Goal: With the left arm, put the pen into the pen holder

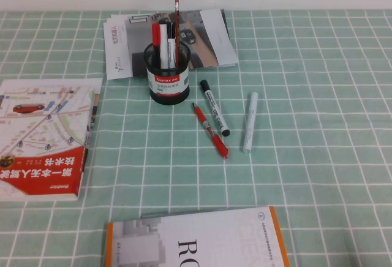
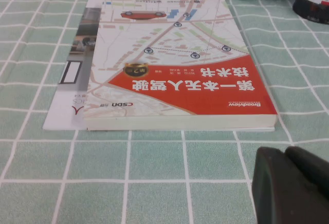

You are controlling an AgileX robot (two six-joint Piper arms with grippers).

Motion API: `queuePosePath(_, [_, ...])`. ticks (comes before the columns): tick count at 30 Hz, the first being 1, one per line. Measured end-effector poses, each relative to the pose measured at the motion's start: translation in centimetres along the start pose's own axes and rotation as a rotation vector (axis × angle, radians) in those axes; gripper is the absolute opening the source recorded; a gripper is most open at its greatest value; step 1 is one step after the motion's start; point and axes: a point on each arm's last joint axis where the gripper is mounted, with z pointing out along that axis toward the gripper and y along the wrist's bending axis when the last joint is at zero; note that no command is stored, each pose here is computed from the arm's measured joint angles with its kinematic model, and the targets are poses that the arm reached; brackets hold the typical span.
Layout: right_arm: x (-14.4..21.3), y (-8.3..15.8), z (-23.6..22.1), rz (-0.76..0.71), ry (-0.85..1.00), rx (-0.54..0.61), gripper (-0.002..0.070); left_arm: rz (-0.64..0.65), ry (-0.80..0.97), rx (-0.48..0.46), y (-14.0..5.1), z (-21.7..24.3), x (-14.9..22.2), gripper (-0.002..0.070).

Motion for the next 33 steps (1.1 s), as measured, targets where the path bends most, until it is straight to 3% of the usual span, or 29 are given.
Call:
queuePosePath(17, [0.0, 0.0, 0.0, 0.000, 0.000, 0.000, -0.0020, -0.019, -0.035, 0.008, -0.1, 0.1, -0.2, -0.0003])
queuePosePath(33, [0.0, 0.0, 0.0, 0.000, 0.000, 0.000, -0.0020, -0.478, -0.166, 0.100, -0.5, -0.1, -1.5, -0.0003])
